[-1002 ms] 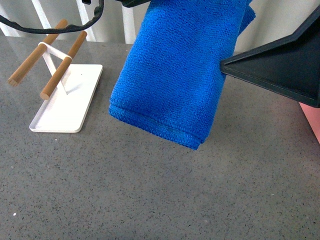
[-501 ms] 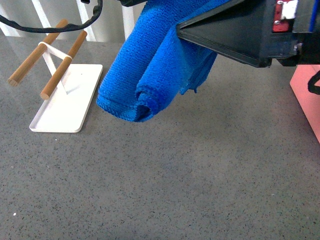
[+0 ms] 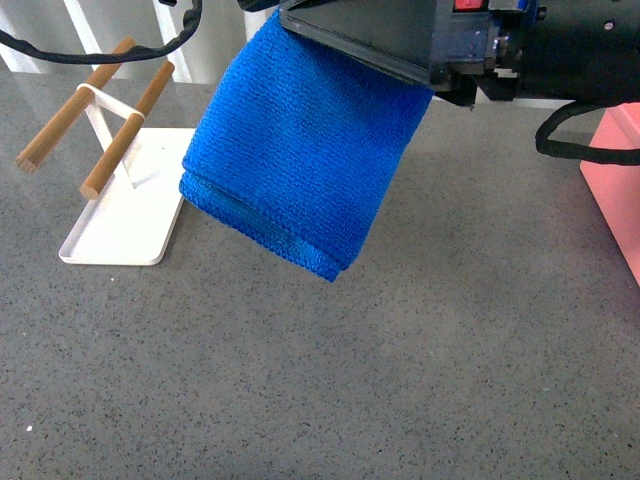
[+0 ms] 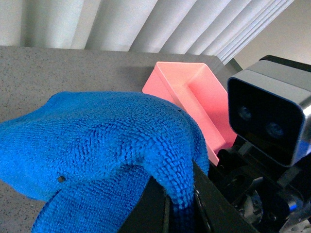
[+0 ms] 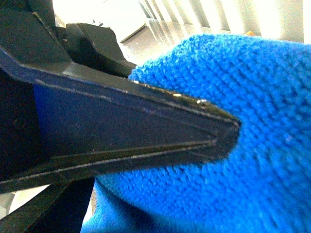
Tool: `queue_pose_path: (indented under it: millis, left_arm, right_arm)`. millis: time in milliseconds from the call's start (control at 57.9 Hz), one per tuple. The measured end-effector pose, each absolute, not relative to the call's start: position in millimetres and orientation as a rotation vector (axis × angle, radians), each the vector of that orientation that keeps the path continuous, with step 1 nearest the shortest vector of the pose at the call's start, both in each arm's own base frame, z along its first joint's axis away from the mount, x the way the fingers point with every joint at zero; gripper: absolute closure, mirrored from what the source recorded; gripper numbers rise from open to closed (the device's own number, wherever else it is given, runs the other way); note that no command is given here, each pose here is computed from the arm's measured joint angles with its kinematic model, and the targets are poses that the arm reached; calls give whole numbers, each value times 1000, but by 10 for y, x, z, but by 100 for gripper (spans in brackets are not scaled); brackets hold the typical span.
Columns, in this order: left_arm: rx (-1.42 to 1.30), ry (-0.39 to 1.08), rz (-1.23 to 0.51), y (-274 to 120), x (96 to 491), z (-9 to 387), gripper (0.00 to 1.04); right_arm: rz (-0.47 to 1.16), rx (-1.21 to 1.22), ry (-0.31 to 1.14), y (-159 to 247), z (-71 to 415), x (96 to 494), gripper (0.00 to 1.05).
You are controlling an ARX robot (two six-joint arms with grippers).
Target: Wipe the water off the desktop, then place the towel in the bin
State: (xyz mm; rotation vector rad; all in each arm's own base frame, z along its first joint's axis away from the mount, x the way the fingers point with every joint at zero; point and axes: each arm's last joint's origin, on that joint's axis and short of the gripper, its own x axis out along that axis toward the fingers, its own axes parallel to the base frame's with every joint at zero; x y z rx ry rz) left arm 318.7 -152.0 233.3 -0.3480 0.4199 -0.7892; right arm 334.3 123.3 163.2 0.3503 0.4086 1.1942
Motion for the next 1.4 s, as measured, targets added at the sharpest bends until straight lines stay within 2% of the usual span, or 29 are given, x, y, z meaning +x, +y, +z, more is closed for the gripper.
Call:
queue_pose_path:
  millis: [86,173,294,518,588,691,743,899,1054,1175,1262,1348,1400]
  left_arm:
    - [-348,420,-789,-1520,3187,2333,100]
    - [-348,420,-789,-1520,3187,2333,100]
    - [-348,419,-787,-1519,3188,2334,100]
    - [-347,419,-781,-1518,3191,2327,100]
    - [-347,420,-778,-1518,3192,2325,100]
    - [-347,420,-778,-1518,3193,2323,100]
    - [-347,420,-779,-1518,3193,2323,96]
    - [-348,422,-790,-1522,3190,2325,72]
    - [-348,422,-790,-1522,3190,2325,52]
    - [-348,422,-791,-1522,3190,2325,29]
    - [-325,399,-764,-1532,3190,2326,18]
    - [-159,99,-351,-1426,3084,2277,35]
    - [-112,31,-189,-1270,2960,2237,44]
  right_arm:
    - [1183,359,412,1264,1615,3353,9]
    - [1178,374,413,1280,1617,3361,26]
    - [1165,387,421,1277,1616,3364,42]
    - [1108,402,463,1241,1580,3380,85]
    - [1108,401,461,1243,1589,3387,94]
    - [1106,401,460,1243,1596,3389,96]
    - [1097,400,459,1242,1600,3390,96]
    - [1056,396,468,1231,1586,3395,97]
    - [1033,385,474,1214,1581,3410,97]
    - [1016,378,480,1194,1587,3415,97]
    - [993,365,490,1189,1597,3436,97]
    - [968,343,501,1179,1594,3450,97]
    - [963,338,509,1171,1584,3451,97]
